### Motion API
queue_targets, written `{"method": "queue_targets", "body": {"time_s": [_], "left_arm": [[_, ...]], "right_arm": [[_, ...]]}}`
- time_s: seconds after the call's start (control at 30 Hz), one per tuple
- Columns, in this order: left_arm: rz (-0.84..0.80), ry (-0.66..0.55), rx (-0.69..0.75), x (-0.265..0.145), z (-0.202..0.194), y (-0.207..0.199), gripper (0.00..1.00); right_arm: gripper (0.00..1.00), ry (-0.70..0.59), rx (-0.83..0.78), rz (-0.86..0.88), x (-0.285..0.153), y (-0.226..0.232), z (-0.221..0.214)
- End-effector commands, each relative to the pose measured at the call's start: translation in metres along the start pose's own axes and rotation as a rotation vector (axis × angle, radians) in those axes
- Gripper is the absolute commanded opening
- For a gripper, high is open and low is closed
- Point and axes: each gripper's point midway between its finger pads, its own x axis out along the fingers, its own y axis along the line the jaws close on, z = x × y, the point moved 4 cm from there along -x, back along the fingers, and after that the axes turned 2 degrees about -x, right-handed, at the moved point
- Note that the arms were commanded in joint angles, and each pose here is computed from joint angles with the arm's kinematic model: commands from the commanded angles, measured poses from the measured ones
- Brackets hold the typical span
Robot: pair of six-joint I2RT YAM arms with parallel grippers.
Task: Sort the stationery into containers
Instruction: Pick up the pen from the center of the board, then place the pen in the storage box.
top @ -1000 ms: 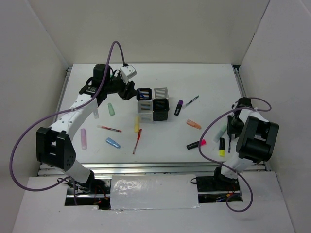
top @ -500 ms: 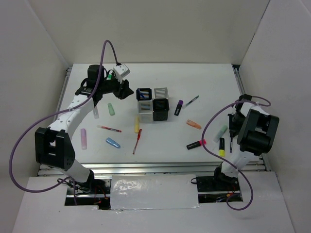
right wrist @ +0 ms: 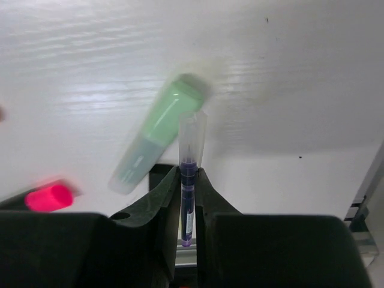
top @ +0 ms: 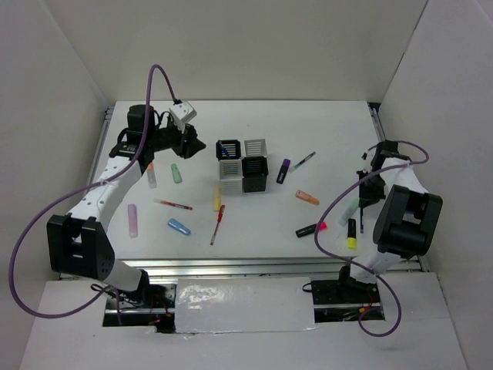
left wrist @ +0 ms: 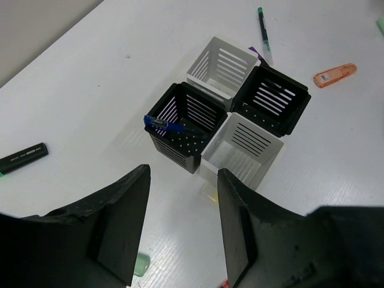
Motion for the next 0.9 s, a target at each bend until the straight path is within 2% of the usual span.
{"method": "queue_targets", "body": {"time_s": [0.0,0.13,0.37,0.47,0.53,0.57,0.6,0.63,0.67,0.73,0.77,0.8,0.87], "left_arm": [[-0.012,-0.071,0.042,-0.009,0.02,-0.004,0.61],[0.001,-0.084,0.036,-0.014,0.024,-0.003,0.61],[0.032,-0.103,-0.081,-0.028,0.023,0.007,0.63],[0.077,-0.121,-0.117,-0.036,0.023,0.011,0.71],[0.125,-0.144,-0.139,-0.045,0.025,0.015,0.74],[0.136,-0.148,-0.189,-0.047,0.023,0.015,0.75],[0.153,-0.175,-0.179,-0.053,0.027,0.016,0.79],[0.159,-0.179,-0.186,-0.055,0.026,0.016,0.81],[0.186,-0.195,-0.193,-0.065,0.027,0.02,0.89],[0.205,-0.193,-0.208,-0.071,0.018,0.02,0.94],[0.212,-0.194,-0.209,-0.073,0.015,0.021,0.94],[0.226,-0.2,-0.2,-0.077,0.014,0.019,0.99],[0.267,-0.206,-0.195,-0.084,0.012,0.023,0.99]], "right_arm": [[0.0,-0.149,-0.019,0.027,-0.046,0.009,0.028],[0.0,-0.316,-0.057,0.056,-0.093,0.022,0.053],[0.0,-0.756,-0.15,0.144,-0.215,0.066,0.126],[0.0,-0.941,-0.171,0.239,-0.255,0.1,0.15],[0.0,-1.091,-0.233,0.31,-0.287,0.134,0.164],[0.0,-1.118,-0.297,0.375,-0.295,0.168,0.163],[0.0,-1.2,-0.316,0.406,-0.311,0.183,0.171],[0.0,-1.24,-0.315,0.427,-0.317,0.196,0.174],[0.0,-1.267,-0.358,0.478,-0.321,0.223,0.171],[0.0,-1.396,-0.37,0.513,-0.329,0.251,0.178],[0.0,-1.405,-0.379,0.51,-0.321,0.264,0.182],[0.0,-1.495,-0.391,0.55,-0.335,0.288,0.181],[0.0,-1.495,-0.36,0.541,-0.316,0.311,0.193]]}}
